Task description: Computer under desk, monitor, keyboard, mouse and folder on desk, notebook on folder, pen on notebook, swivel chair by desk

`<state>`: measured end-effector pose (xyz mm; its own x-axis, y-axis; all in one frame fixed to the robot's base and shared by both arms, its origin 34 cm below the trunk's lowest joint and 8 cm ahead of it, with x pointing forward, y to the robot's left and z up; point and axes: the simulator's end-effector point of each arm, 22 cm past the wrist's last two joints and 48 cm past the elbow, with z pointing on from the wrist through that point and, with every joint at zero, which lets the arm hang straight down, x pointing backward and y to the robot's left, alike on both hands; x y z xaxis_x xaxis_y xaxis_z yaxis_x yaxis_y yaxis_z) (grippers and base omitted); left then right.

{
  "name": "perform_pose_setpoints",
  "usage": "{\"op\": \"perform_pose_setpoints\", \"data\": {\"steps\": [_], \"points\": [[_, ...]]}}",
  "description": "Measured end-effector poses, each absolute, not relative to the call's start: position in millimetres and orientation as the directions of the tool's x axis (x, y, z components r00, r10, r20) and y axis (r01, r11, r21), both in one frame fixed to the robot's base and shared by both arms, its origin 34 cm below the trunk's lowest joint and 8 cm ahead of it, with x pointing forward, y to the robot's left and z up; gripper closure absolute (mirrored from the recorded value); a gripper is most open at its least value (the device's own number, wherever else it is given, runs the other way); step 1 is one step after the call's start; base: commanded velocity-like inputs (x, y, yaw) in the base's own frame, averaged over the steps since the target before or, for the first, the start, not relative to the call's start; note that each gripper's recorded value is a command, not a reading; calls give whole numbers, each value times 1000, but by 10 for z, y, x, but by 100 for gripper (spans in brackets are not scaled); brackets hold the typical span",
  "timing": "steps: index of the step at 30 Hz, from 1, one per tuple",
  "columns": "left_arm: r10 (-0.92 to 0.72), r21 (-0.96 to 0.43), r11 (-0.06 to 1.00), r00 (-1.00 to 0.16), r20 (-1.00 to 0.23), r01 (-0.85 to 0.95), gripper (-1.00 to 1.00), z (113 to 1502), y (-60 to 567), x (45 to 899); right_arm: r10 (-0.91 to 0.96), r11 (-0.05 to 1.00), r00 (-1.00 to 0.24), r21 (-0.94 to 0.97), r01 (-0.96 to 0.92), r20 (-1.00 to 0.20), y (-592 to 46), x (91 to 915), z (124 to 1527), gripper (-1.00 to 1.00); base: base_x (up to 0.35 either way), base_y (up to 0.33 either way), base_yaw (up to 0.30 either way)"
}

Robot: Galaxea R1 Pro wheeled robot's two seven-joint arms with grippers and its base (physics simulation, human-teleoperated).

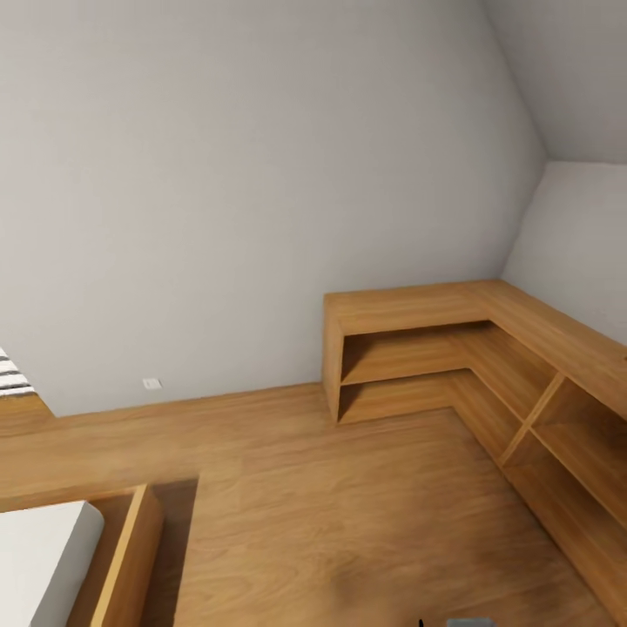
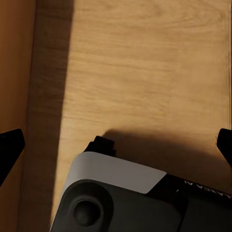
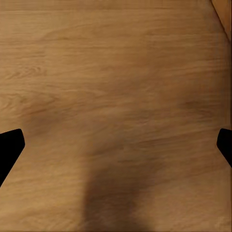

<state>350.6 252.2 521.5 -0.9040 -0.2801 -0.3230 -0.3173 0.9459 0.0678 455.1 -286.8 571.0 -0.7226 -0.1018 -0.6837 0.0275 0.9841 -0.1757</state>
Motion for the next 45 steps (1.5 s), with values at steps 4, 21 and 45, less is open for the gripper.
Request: {"op": "perform_pose_setpoints", "data": {"steps": [4,21,45], "points": [[-280,67,946,-903,-327,-318,-100,5223,2522,3520,-101,984,-721,-175,29,-686,-2868,4562,5721,-100,333,0,-257],[-280,65,946,-901,-332,-318,-100,5236,2519,3541,12,982,-726,-130,140,-688,-2816,4531,5716,-100,333,0,-284],[-289,60,939,-875,-389,-337,-100,5284,2568,3656,33,980,-728,-121,159,-685,-2797,4518,5708,-100,227,42,-289]]}}
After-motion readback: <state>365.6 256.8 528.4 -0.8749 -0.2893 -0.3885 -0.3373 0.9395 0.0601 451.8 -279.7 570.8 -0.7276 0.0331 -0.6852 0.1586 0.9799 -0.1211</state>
